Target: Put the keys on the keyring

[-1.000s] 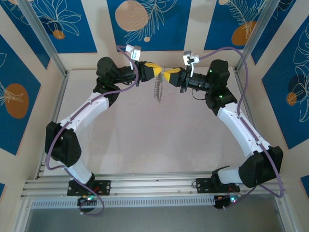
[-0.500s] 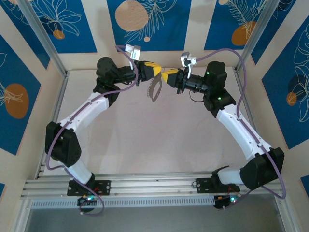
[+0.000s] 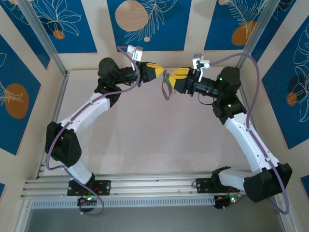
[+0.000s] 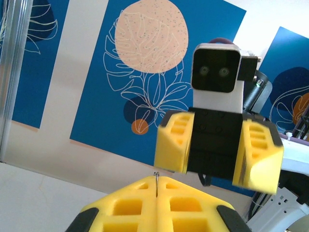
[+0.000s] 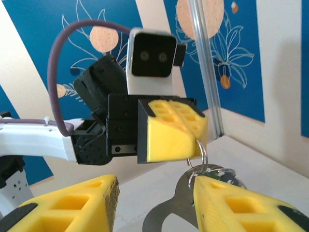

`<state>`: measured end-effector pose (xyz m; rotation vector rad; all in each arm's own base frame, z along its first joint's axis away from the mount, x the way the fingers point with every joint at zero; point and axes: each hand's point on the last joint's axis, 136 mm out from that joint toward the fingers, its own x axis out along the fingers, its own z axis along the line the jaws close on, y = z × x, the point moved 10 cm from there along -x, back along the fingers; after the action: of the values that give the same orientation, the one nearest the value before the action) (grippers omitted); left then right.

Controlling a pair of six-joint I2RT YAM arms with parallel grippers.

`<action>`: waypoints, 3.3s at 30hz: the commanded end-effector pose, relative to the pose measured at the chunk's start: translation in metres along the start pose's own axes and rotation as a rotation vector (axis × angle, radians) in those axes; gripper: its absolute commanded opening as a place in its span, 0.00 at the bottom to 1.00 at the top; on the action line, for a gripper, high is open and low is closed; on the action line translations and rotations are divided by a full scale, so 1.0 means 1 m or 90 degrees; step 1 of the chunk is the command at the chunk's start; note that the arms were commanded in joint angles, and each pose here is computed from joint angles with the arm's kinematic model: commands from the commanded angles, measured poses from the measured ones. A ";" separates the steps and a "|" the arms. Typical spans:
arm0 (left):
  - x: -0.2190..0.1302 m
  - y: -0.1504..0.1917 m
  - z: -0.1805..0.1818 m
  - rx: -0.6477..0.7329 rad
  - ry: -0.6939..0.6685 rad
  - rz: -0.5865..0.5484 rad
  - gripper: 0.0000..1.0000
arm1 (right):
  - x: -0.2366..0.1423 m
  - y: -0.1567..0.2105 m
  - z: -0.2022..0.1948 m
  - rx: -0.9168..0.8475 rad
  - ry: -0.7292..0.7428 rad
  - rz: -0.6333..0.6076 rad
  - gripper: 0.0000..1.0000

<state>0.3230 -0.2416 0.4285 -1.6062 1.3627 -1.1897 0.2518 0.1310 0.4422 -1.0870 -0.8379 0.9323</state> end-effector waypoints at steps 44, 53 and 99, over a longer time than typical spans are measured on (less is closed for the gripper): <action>0.012 -0.009 -0.012 0.018 0.052 -0.054 0.00 | 0.030 0.010 -0.041 0.098 -0.076 -0.057 0.22; 0.014 -0.008 -0.012 0.014 0.060 -0.042 0.00 | 0.030 0.007 -0.040 0.086 -0.080 -0.040 0.00; 0.007 -0.006 0.006 0.024 0.048 0.134 0.51 | 0.024 -0.007 -0.039 0.072 -0.122 0.222 0.00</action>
<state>0.3338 -0.2432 0.4275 -1.4086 1.4839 -1.1064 0.3003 0.1356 0.4336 -1.0777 -0.6933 1.3637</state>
